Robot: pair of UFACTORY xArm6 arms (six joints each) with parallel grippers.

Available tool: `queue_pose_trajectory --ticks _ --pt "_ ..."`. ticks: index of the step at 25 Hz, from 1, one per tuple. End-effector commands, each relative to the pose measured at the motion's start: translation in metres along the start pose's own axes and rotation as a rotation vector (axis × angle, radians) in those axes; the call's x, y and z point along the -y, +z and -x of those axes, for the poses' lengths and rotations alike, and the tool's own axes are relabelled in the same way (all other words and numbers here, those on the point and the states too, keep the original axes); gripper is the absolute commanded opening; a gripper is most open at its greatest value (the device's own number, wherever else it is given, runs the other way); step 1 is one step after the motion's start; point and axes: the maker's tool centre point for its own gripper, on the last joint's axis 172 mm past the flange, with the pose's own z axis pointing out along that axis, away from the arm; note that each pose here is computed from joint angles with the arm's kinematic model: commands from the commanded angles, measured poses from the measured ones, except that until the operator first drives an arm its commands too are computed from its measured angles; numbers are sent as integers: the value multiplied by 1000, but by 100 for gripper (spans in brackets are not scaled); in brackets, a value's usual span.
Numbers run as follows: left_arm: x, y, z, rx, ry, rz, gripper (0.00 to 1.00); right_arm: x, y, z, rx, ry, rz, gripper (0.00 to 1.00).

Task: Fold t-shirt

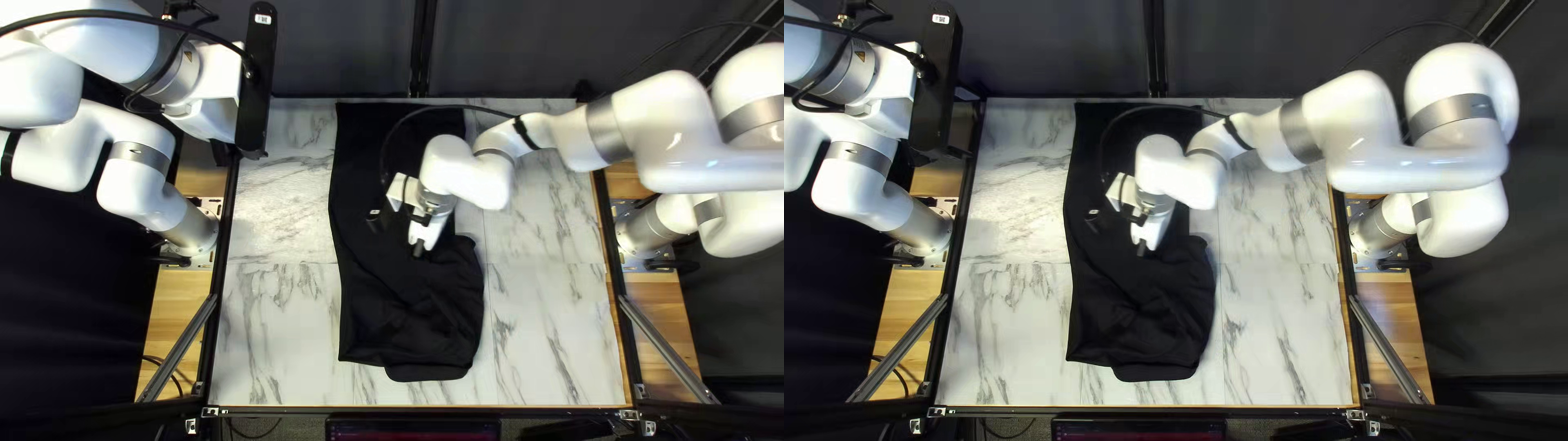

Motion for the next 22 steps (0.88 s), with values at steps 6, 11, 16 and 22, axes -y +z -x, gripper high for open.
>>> queue_pose_trajectory --ticks 6,11,16,22 --pt "0 0 0 0 0 0 100 -4 27 76 -25 38 -56 100" --pt "0 0 0 0 0 0 100 2 45 69 -26 35 -87 82" --pt "0 0 0 0 0 0 100 1 57 48 -24 16 -105 10" --pt "0 0 0 0 0 0 100 4 48 36 -35 10 -103 0"
